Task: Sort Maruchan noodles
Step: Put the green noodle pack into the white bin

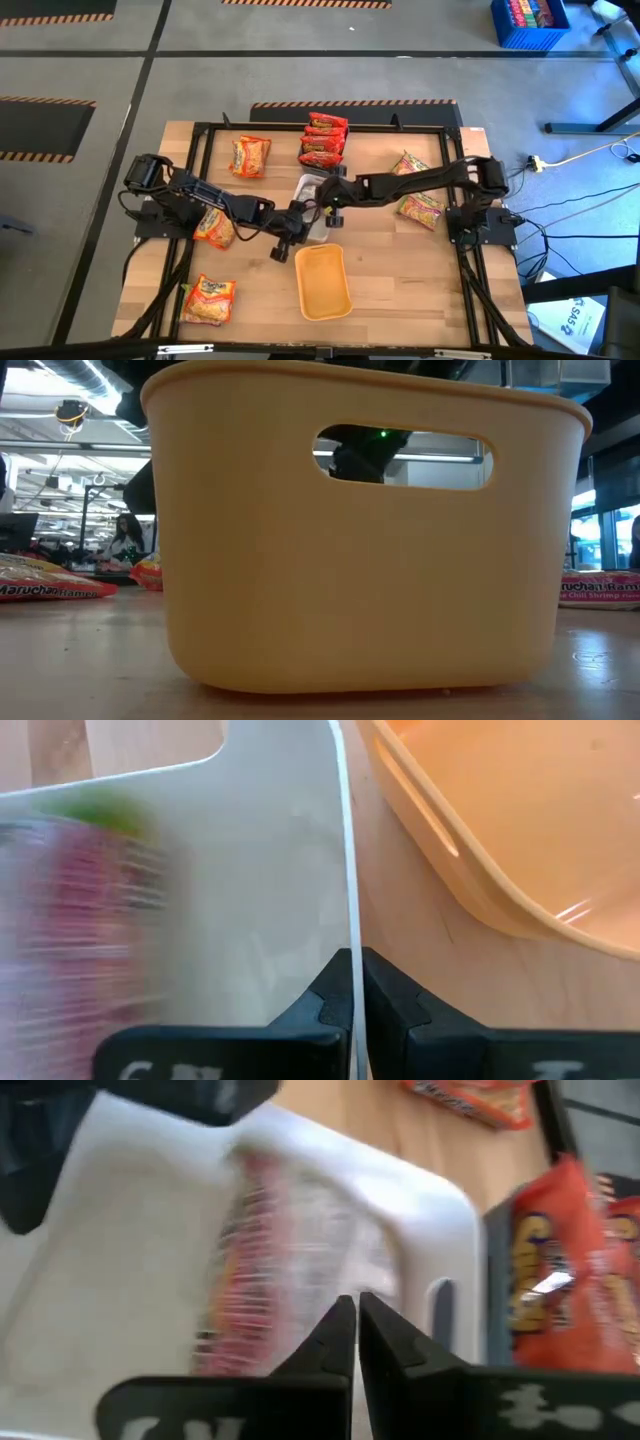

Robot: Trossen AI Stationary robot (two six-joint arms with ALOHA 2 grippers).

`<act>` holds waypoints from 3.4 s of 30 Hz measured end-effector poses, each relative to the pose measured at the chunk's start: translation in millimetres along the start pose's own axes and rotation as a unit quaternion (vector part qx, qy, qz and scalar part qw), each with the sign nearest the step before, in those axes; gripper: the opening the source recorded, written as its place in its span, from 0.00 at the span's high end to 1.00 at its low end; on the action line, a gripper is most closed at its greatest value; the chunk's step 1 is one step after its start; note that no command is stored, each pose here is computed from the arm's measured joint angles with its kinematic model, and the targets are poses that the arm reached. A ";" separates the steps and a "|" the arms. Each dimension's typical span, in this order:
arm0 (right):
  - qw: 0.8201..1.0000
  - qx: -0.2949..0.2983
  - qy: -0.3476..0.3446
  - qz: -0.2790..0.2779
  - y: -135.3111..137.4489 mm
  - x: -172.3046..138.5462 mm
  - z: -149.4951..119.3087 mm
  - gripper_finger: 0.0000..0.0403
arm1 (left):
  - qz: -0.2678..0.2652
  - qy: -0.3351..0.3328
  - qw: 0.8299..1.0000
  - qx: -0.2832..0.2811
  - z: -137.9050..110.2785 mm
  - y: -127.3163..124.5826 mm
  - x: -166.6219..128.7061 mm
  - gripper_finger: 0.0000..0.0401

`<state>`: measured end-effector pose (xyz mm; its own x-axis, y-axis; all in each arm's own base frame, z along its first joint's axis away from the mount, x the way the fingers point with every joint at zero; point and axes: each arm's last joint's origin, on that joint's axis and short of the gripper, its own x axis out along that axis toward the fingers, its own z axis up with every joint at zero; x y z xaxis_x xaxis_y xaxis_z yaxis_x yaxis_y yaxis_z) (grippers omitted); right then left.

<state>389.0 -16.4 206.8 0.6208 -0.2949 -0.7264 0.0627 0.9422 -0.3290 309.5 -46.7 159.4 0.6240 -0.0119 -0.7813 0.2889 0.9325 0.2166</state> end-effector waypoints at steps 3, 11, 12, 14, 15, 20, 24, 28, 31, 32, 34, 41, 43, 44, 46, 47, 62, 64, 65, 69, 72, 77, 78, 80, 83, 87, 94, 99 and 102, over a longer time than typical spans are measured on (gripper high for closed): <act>1.000 0.002 0.001 -0.014 -4.0 -4.6 0.8 1.00 | -0.001 0.002 1.000 0.000 -0.4 -0.1 0.0 0.98; 0.998 0.066 0.018 -0.011 -11.9 -4.3 -3.5 1.00 | 0.000 0.006 1.000 0.000 -1.4 -0.2 0.2 0.98; 0.996 0.083 0.016 0.004 -10.8 -4.4 -3.1 0.99 | 0.000 0.006 1.000 0.000 -1.4 -0.2 0.2 0.98; 0.993 0.107 0.014 0.053 -7.8 -4.8 -2.9 0.96 | 0.000 0.004 1.000 0.000 -1.1 -0.1 0.2 0.98; 0.991 0.112 0.014 0.078 -6.0 -4.7 -2.9 0.93 | 0.001 0.003 1.000 0.000 -1.0 -0.1 0.2 0.98; 0.991 0.096 -0.002 0.096 10.7 1.3 0.4 0.69 | 0.002 0.004 1.000 0.000 -1.2 -0.1 0.6 0.98; 0.994 0.075 0.000 0.081 23.7 15.0 -2.4 0.44 | 0.002 0.001 1.000 0.000 -0.9 0.0 0.7 0.98; 0.994 0.067 0.021 0.084 30.4 29.4 -9.7 0.23 | 0.002 0.001 1.000 0.000 -0.8 0.1 0.9 0.98; 0.994 0.067 0.031 0.075 31.9 37.8 -13.7 0.13 | -0.002 -0.001 1.000 0.001 -0.8 -0.2 1.3 0.98; 0.995 0.066 0.034 0.068 32.4 40.3 -14.7 0.11 | -0.002 -0.001 1.000 0.001 -0.9 -0.3 1.3 0.98; 0.996 0.060 0.039 0.056 34.1 46.6 -17.3 0.07 | -0.004 0.001 1.000 0.002 -1.5 -0.5 1.9 0.98; 0.997 0.040 0.052 0.050 38.6 56.8 -22.7 0.08 | -0.013 0.000 1.000 0.002 -1.9 -1.2 2.1 0.98; 0.997 0.025 0.060 0.038 41.3 59.0 -25.0 0.11 | -0.014 -0.001 1.000 0.002 -1.7 -1.2 2.1 0.98; 0.997 0.017 0.063 0.030 41.9 60.0 -26.0 0.12 | -0.013 -0.001 1.000 0.002 -1.7 -1.2 2.1 0.98; 0.997 0.011 0.067 0.025 42.7 61.4 -27.2 0.16 | -0.013 -0.002 1.000 0.002 -1.6 -1.0 2.0 0.98; 0.997 0.010 0.068 0.021 42.6 61.8 -27.4 0.17 | -0.013 -0.002 1.000 0.002 -1.7 -1.0 2.0 0.98; 0.993 0.058 0.099 0.018 26.1 67.2 -36.5 0.78 | -0.012 -0.002 1.000 0.000 -2.1 0.1 2.2 0.98; 0.993 0.059 0.099 0.023 26.4 67.2 -36.5 0.89 | -0.014 -0.003 1.000 0.001 -2.1 -0.1 2.2 0.98; 0.993 0.058 0.099 0.024 26.4 67.2 -36.5 0.94 | -0.015 -0.003 1.000 0.002 -2.0 -0.1 2.2 0.98; 0.994 0.050 0.098 0.025 26.4 67.2 -36.3 0.99 | -0.016 -0.003 1.000 0.002 -2.0 -0.2 2.2 0.98; 0.995 0.039 0.093 0.017 27.9 65.4 -34.6 1.00 | -0.018 -0.003 1.000 0.002 -2.0 -0.3 2.2 0.98; 0.996 -0.007 0.071 -0.048 32.6 49.9 -24.6 1.00 | -0.018 -0.006 1.000 0.002 -1.0 -0.2 1.5 0.98; 0.995 -0.023 0.070 -0.074 32.8 45.6 -22.5 1.00 | -0.016 -0.007 1.000 0.001 -0.6 0.0 1.2 0.98; 0.989 -0.044 0.066 -0.122 32.3 37.3 -18.2 1.00 | -0.011 -0.007 1.000 0.000 -0.4 0.3 1.0 0.98; 0.983 -0.061 0.063 -0.163 28.8 26.8 -13.5 1.00 | -0.008 -0.014 1.000 -0.006 1.7 1.0 0.3 0.98; 0.973 -0.071 0.065 -0.212 22.5 16.4 -9.6 1.00 | -0.013 -0.017 1.000 -0.006 2.7 1.0 -0.5 0.98; 0.962 -0.054 0.108 -0.244 -0.8 19.2 -19.0 1.00 | -0.045 -0.041 0.998 0.006 7.0 -2.6 -1.2 0.98; 0.974 -0.027 0.098 -0.203 0.1 5.9 -16.3 1.00 | -0.011 -0.032 0.999 0.002 6.6 -1.1 -0.9 0.96; 0.976 -0.013 0.092 -0.196 -3.4 -5.4 -13.7 1.00 | 0.002 -0.027 1.000 -0.001 5.1 1.4 -0.4 0.95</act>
<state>374.7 -20.2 203.6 0.4021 -0.6576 -0.6371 0.2451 0.7478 -0.6171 313.4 -47.3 163.0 0.6630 -0.0271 -0.7481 0.2854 0.9330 0.2191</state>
